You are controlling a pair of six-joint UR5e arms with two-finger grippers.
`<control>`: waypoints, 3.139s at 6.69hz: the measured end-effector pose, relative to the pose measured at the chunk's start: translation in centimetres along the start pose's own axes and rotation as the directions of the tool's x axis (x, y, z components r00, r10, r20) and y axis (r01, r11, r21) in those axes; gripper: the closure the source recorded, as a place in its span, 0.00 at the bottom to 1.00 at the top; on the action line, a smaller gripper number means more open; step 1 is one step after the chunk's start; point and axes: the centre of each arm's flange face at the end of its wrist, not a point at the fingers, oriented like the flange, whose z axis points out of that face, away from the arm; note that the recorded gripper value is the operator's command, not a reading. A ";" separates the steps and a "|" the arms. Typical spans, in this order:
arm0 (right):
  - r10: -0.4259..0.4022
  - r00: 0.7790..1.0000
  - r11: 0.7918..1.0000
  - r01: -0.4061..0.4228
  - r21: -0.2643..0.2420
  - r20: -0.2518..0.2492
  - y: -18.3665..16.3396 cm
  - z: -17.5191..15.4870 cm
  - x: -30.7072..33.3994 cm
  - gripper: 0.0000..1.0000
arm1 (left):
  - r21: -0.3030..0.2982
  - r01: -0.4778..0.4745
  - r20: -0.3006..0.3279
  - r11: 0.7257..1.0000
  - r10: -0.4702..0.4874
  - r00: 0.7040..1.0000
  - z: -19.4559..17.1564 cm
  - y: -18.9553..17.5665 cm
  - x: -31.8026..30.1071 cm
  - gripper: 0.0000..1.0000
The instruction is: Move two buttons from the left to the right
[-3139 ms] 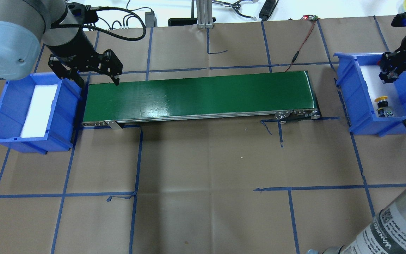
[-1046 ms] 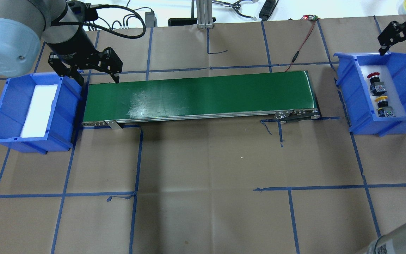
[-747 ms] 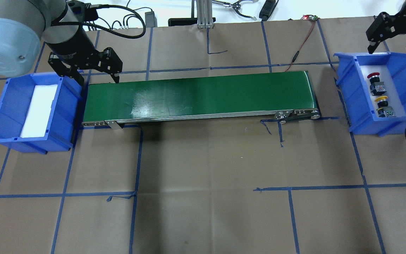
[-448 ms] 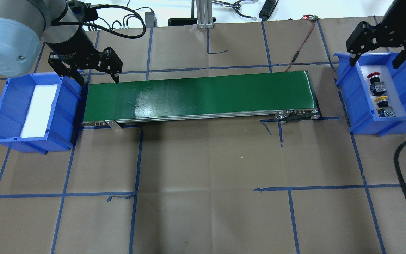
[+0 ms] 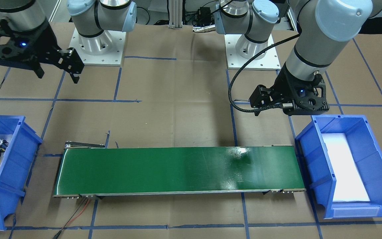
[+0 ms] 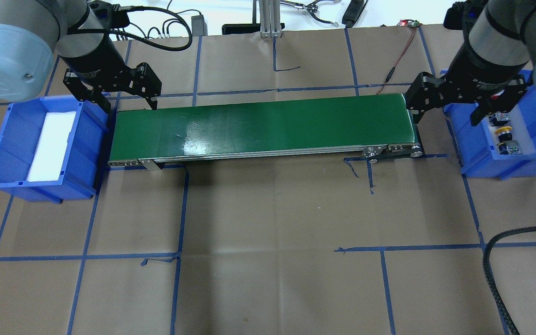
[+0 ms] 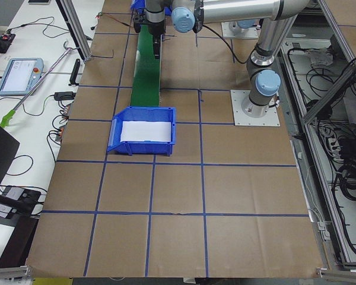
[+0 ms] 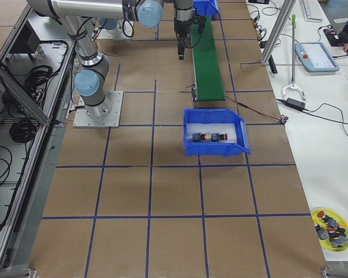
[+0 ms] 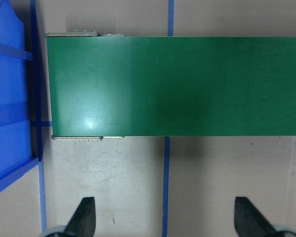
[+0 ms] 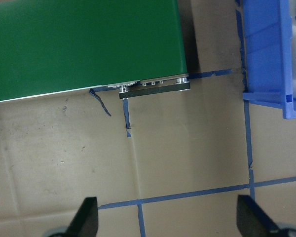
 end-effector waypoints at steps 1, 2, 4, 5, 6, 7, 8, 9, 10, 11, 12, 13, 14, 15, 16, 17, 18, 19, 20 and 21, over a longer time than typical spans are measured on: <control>-0.028 1.000 1.000 0.028 -0.007 0.000 0.1 0.6 -1.5 0.00 | 0.000 0.000 0.001 1.000 0.000 1.000 0.0 0.0 0.0 0.00; -0.055 0.998 0.998 0.056 -0.013 0.007 0.1 1.0 -2.9 0.00 | 0.000 0.000 0.002 1.000 0.000 1.000 0.0 0.0 0.0 0.00; -0.081 0.990 0.997 0.080 0.009 0.114 0.4 0.7 -5.2 0.00 | 0.000 -0.006 0.005 1.000 0.006 1.000 0.0 0.0 0.0 0.00; -0.086 0.983 0.996 0.079 0.049 0.164 0.2 0.1 -5.8 0.00 | -0.001 -0.010 0.006 1.000 0.010 1.000 0.1 0.0 -0.1 0.00; -0.091 0.979 0.994 0.077 0.082 0.180 0.0 -0.3 -5.9 0.00 | -0.001 -0.012 0.007 1.000 0.012 1.000 0.0 0.0 -0.1 0.00; -0.094 0.979 0.992 0.077 0.098 0.179 -0.1 -0.6 -5.9 0.00 | 0.000 -0.013 0.007 1.000 0.013 1.000 0.0 -0.1 -0.1 0.00; -0.095 0.980 0.991 0.077 0.107 0.175 -0.1 -0.8 -5.8 0.00 | 0.000 -0.014 0.006 1.000 0.014 1.000 0.0 -0.1 -0.1 0.00; -0.096 0.981 0.991 0.078 0.110 0.171 0.1 -0.9 -5.8 0.00 | 0.000 -0.014 0.006 1.000 0.014 1.000 0.0 -0.1 -0.1 0.00; -0.093 0.983 0.991 0.077 0.107 0.157 0.1 -0.8 -5.6 0.00 | 0.000 -0.014 0.006 1.000 0.014 1.000 0.0 -0.1 -0.1 0.00; -0.090 0.986 0.991 0.075 0.108 0.140 0.1 -0.8 -5.4 0.00 | 0.000 -0.014 0.006 1.000 0.014 1.000 0.0 -0.1 -0.1 0.00; -0.089 0.987 0.991 0.075 0.109 0.132 0.1 -0.8 -5.4 0.00 | 0.000 -0.014 0.006 1.000 0.014 1.000 0.0 -0.1 -0.1 0.00; -0.091 0.987 0.991 0.077 0.107 0.129 0.1 -0.7 -5.3 0.00 | 0.000 -0.014 0.006 1.000 0.014 1.000 0.0 -0.1 -0.1 0.00; -0.094 0.987 0.991 0.081 0.102 0.128 0.2 -0.5 -5.3 0.00 | -0.001 -0.014 0.006 1.000 0.014 1.000 0.1 0.0 -0.1 0.00; -0.095 0.987 0.992 0.083 0.098 0.128 0.3 -0.5 -5.3 0.00 | 0.000 -0.014 0.006 1.000 0.014 1.000 0.0 0.0 -0.1 0.00; -0.096 0.987 0.992 0.084 0.099 0.128 0.3 -0.5 -5.3 0.00 | 0.001 -0.014 0.006 1.000 0.013 1.000 0.0 0.0 -0.1 0.00; -0.096 0.987 0.992 0.084 0.099 0.127 0.3 -0.5 -5.3 0.00 | 0.001 -0.013 0.006 1.000 0.013 1.000 0.0 0.0 -0.1 0.00; -0.096 0.987 0.992 0.084 0.098 0.127 0.3 -0.4 -5.3 0.00 | 0.002 -0.013 0.006 1.000 0.013 1.000 -0.1 0.0 -0.1 0.00; -0.096 0.987 0.992 0.084 0.098 0.127 0.3 -0.4 -5.3 0.00 | 0.001 -0.013 0.006 1.000 0.013 1.000 0.0 0.0 -0.1 0.00; -0.096 0.987 0.992 0.084 0.098 0.128 0.3 -0.4 -5.3 0.00 | 0.000 -0.013 0.006 1.000 0.013 1.000 0.0 0.0 -0.1 0.00; -0.096 0.987 0.992 0.084 0.098 0.128 0.3 -0.3 -5.3 0.00 | 0.001 -0.013 0.006 1.000 0.013 1.000 0.0 0.0 -0.1 0.00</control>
